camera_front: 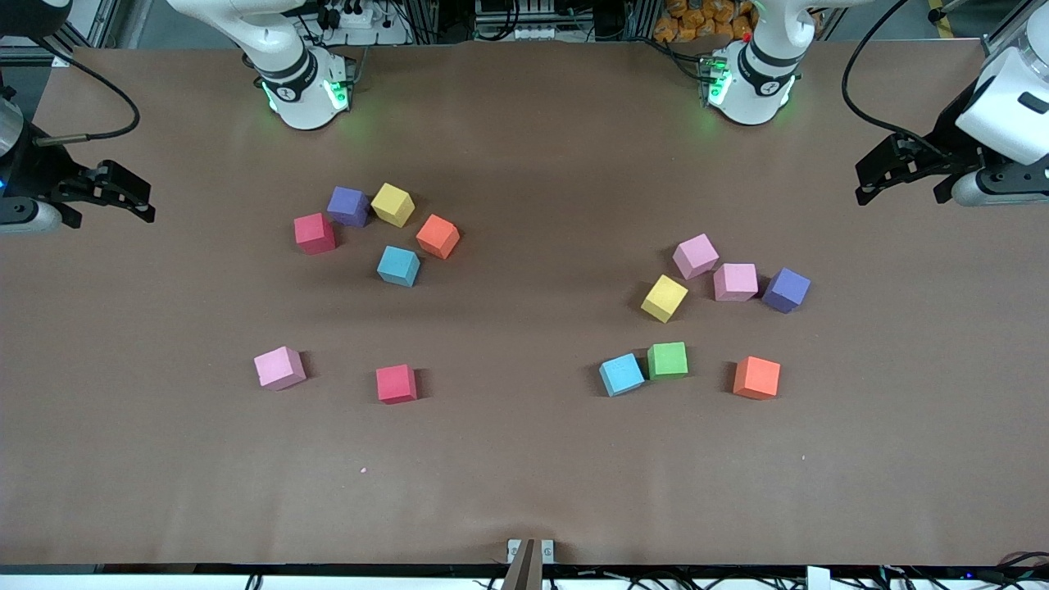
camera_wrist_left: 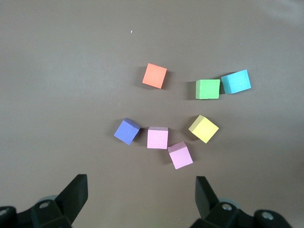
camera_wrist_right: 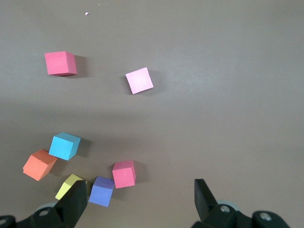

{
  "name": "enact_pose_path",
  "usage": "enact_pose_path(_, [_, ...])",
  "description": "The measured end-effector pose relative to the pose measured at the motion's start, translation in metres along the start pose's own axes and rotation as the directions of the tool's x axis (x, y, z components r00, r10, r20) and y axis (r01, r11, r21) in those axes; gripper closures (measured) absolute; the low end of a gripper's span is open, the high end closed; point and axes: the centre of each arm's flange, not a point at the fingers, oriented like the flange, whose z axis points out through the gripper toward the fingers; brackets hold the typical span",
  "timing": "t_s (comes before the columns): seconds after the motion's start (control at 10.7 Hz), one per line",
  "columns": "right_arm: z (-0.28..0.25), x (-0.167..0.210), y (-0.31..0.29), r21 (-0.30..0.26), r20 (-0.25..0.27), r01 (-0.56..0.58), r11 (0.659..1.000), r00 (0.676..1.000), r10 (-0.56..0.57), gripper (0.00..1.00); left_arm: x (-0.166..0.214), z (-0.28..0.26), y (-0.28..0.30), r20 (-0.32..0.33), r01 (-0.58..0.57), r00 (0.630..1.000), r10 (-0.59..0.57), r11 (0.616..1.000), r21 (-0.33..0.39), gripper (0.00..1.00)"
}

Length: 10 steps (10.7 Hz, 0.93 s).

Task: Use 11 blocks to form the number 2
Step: 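Reach the right gripper to orange while the left gripper reaches pink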

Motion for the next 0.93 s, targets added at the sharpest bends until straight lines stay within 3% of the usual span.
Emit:
enact_pose_path(0.37, [0.001,-0.002,0.000,0.001,0.015,-0.001,1.000,1.000,0.001,0.00,0.002,0.004,-0.004,0.008,0.020,1.000,-0.020,1.000,0.001,0.00])
enact_pose_path(0.56, [0.006,-0.002,-0.001,0.002,0.026,0.000,1.000,1.000,0.000,0.00,0.006,0.026,0.002,0.045,0.010,0.999,-0.010,1.000,0.006,0.00])
enact_pose_path(0.93, [0.070,0.015,-0.040,0.004,0.148,0.069,0.998,0.987,-0.068,0.00,0.006,0.124,0.023,0.151,0.027,0.988,-0.031,0.999,0.030,0.00])
